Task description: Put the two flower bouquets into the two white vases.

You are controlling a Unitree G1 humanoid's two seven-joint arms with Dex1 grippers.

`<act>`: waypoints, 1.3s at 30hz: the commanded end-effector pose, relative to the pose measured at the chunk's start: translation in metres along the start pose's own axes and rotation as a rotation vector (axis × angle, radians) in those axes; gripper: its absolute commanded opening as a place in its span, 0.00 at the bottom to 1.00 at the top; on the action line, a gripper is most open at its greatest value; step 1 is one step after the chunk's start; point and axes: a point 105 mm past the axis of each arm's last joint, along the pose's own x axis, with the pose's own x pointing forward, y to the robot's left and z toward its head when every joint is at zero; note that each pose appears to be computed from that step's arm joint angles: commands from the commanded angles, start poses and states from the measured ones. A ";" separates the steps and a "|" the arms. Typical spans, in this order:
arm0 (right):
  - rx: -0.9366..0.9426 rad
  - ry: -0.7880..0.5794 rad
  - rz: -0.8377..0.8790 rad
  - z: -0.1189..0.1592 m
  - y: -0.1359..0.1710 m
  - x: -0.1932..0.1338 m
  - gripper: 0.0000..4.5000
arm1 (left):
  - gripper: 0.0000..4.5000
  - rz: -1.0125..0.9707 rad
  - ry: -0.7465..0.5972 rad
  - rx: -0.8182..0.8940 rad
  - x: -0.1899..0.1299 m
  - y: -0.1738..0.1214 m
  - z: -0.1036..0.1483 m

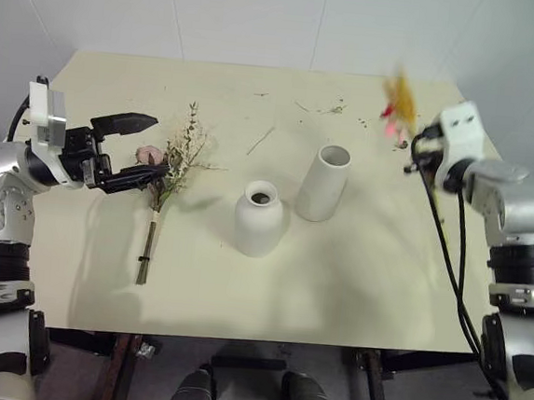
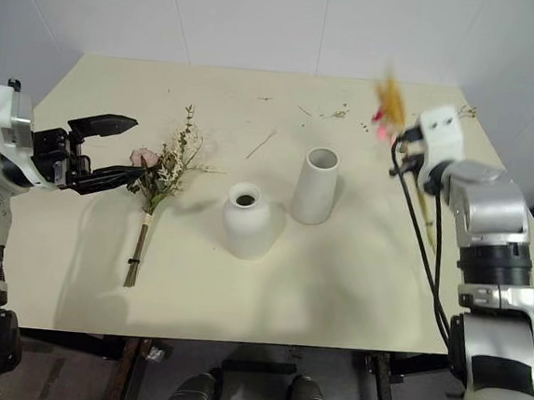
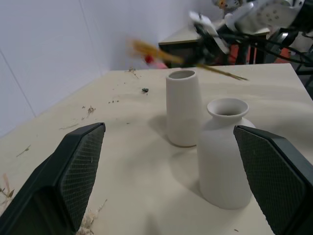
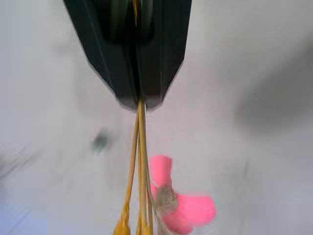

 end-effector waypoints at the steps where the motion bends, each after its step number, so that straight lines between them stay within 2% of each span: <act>1: 0.072 -0.370 -0.080 0.079 -0.010 -0.013 0.01 | 1.00 -0.010 -0.022 0.040 0.003 0.003 0.010; 6: 0.141 -0.748 -0.035 0.136 0.015 -0.040 0.01 | 1.00 -0.014 -0.021 0.036 0.001 0.000 0.009; 13: 0.310 -0.889 0.116 0.154 0.053 -0.053 0.01 | 1.00 -0.008 -0.032 0.029 0.000 -0.004 0.010; 16: 0.362 -0.912 0.166 0.157 0.063 -0.057 0.01 | 1.00 0.000 -0.022 0.025 -0.004 -0.005 0.010; 24: 0.417 -0.882 0.258 0.141 0.087 -0.054 0.01 | 1.00 0.066 0.000 0.044 -0.017 0.000 0.012; 39: 0.435 -0.798 0.333 0.095 0.117 -0.032 0.01 | 1.00 0.074 0.000 0.040 -0.015 -0.003 0.011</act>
